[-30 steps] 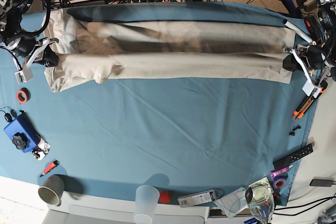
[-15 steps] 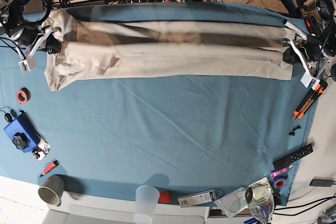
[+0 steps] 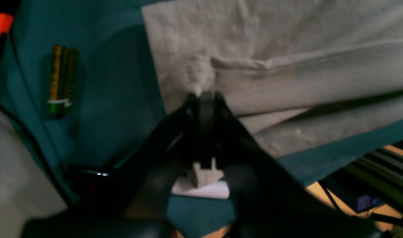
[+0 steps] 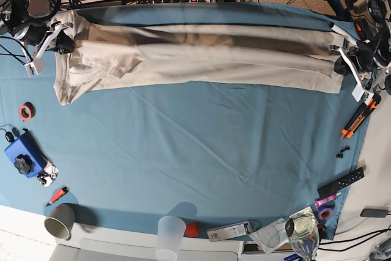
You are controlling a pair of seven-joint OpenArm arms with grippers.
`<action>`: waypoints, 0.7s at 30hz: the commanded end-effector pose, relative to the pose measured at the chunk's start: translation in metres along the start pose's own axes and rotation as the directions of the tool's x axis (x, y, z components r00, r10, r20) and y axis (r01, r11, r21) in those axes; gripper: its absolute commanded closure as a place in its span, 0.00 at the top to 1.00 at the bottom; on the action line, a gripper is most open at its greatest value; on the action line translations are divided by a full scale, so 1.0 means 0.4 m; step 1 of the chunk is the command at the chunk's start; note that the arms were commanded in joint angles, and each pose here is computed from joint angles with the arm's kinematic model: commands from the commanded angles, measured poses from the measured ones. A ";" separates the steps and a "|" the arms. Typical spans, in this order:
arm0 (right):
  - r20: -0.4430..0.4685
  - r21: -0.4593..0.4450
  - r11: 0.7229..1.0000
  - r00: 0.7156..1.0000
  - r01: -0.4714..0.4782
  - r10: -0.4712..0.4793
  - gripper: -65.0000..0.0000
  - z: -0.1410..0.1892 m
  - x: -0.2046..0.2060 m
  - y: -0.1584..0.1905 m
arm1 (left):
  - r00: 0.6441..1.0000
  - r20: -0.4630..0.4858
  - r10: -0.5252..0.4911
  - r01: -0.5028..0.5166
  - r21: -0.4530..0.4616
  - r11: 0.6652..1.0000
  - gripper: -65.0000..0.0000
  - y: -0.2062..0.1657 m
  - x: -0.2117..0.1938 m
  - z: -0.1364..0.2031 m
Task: Fold the T-shirt properly
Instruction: 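Press the folded strip down and regrasp its end with both grippers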
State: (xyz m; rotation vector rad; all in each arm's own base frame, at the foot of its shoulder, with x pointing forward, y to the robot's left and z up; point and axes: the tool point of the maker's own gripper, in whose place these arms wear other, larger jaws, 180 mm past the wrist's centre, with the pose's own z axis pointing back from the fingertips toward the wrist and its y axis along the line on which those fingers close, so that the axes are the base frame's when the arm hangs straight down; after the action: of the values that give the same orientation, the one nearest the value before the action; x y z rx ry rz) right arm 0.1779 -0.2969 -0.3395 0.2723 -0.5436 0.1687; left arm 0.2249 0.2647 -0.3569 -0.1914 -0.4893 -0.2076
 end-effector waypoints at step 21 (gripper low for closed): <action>0.122 -0.053 0.999 0.992 -0.015 0.022 0.29 0.078 0.070 -0.030 | 0.992 0.072 0.107 -0.103 -0.048 0.993 0.45 -0.049 0.006 -0.027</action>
State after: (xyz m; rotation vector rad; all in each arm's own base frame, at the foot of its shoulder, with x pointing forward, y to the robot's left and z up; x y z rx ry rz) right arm 0.1817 -0.3123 -0.3142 0.2426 -0.6325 0.1343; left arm 0.2207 0.2362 -0.3711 -0.2876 -0.5164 -0.0991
